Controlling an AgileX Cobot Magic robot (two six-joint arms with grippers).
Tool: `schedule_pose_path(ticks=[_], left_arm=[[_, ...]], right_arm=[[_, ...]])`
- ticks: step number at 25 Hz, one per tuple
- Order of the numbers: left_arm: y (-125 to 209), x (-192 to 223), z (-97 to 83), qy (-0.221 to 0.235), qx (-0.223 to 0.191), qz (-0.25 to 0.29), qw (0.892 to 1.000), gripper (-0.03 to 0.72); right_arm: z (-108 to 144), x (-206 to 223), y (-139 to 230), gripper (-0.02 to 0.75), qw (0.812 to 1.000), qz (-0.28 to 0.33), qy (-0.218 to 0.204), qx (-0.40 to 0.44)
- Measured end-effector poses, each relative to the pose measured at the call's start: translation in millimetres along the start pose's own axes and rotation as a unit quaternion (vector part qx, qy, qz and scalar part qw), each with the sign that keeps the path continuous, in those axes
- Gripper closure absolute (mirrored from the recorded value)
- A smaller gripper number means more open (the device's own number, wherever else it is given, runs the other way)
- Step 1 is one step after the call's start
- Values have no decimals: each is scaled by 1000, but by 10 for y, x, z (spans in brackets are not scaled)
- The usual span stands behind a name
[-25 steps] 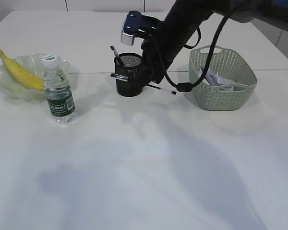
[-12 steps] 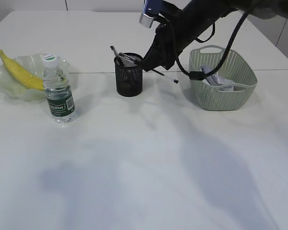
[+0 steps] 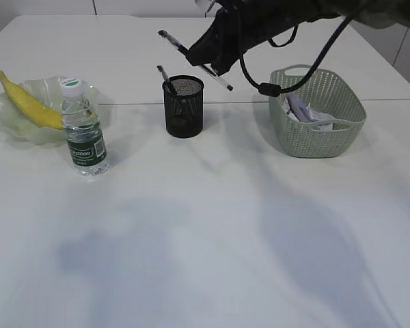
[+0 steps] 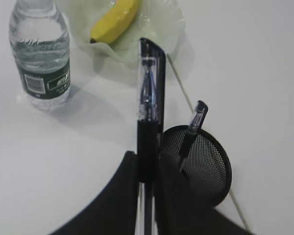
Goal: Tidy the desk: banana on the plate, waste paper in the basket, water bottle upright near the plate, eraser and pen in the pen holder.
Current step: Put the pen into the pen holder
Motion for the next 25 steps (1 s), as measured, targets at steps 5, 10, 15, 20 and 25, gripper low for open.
schedule_pose_path(ticks=[5,10,15,20,25], left_arm=[[0,0,0,0,0,0,1000,171],[0,0,0,0,0,0,1000,171],[0,0,-2,1,0,0,1000,171],[-2,0,-29,12,-8,-1,1000,171],[-3,0,-39,16,-10,-1,1000,171]], right_arm=[[-59,117,-10,696,997,-63,10,36],[-149,238,83,696,992,-105,26,67],[-263,192,102,696,988,-130,51,71],[-414,129,108,696,975,-178,83,99],[-450,287,253,696,963,-215,86,138]])
Point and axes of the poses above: a point on each arm's last joint axis where the gripper is mounted, x pointing out along that axis toward the gripper, z along the wrist's bending axis when the last joint is at zero, y = z × x, the point moved 3 cm from there along x, pointing out along that axis toward the gripper, and after that the axes turned 5 degrees about x, right-handed, at the moved point
